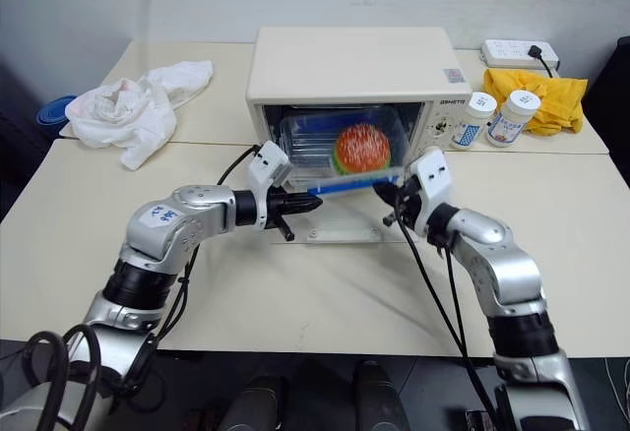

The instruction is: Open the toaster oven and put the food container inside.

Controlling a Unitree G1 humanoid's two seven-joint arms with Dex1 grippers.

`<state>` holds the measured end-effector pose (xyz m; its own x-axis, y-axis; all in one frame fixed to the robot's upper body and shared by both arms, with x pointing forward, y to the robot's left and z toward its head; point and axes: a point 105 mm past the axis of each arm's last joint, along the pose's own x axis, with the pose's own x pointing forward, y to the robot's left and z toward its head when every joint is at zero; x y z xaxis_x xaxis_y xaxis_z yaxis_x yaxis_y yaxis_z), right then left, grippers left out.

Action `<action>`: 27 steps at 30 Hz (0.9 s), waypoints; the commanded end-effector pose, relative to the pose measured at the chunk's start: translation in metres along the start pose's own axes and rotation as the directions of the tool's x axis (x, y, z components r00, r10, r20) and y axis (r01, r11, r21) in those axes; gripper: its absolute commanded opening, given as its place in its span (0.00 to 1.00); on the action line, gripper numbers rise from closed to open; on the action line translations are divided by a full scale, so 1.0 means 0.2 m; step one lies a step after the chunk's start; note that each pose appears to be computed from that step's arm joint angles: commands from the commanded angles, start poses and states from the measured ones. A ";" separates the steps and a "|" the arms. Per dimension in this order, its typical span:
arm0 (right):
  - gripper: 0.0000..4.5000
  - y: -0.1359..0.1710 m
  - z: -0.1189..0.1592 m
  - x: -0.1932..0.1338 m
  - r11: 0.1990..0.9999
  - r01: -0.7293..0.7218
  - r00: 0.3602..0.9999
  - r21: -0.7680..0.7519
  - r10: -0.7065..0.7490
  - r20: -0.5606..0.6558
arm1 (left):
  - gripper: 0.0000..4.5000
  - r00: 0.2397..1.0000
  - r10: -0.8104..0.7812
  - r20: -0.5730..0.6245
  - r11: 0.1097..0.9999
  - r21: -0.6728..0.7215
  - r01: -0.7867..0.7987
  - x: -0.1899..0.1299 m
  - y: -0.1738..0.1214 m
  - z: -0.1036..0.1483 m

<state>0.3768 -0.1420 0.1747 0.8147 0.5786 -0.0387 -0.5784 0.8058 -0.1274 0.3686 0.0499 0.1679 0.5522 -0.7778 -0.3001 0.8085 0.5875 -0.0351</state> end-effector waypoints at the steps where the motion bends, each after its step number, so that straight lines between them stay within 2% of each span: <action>1: 0.00 -0.05 0.08 0.05 0.999 0.039 0.997 -0.021 -0.038 0.071 | 0.01 0.989 0.115 0.093 0.992 0.039 -0.119 0.01 0.11 0.13; 5: 0.00 -0.06 0.11 0.11 0.999 0.041 0.995 -0.013 -0.039 0.095 | 0.01 0.962 0.220 0.160 0.975 0.003 -0.223 0.04 0.23 0.20; 8: 0.00 -0.03 0.12 0.10 1.000 0.001 0.994 -0.013 0.001 0.105 | 0.01 0.960 0.198 0.198 0.979 0.009 -0.203 0.02 0.23 0.25; 10: 0.00 0.00 0.13 0.02 0.998 -0.057 0.992 -0.008 0.057 0.109 | 0.01 0.972 0.067 0.227 0.995 0.054 -0.082 -0.06 0.15 0.27; 14: 0.00 0.10 0.11 -0.19 0.990 -0.143 0.988 0.018 0.142 0.068 | 0.01 0.971 -0.146 0.188 0.982 0.144 0.119 -0.35 -0.01 0.23; 17: 0.00 0.19 0.02 -0.35 0.980 -0.191 0.981 0.065 0.192 -0.016 | 0.12 0.970 -0.217 0.109 0.962 0.194 0.193 -0.60 -0.05 0.19; 22: 0.00 0.27 -0.14 -0.50 0.974 -0.173 0.973 0.147 0.192 -0.125 | 0.42 0.968 -0.249 -0.024 0.940 0.234 0.248 -0.86 -0.06 0.14; 27: 0.00 0.25 -0.27 -0.48 0.979 -0.084 0.978 0.187 0.117 -0.172 | 0.70 0.973 -0.219 -0.075 0.932 0.278 0.231 -1.00 -0.03 0.20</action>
<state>0.2648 -0.1621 0.1134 0.7089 0.6598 -0.2492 -0.6588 0.7456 0.1001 0.2654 0.1928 0.2529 0.3557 -0.8544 -0.3788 0.9344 0.3333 0.1256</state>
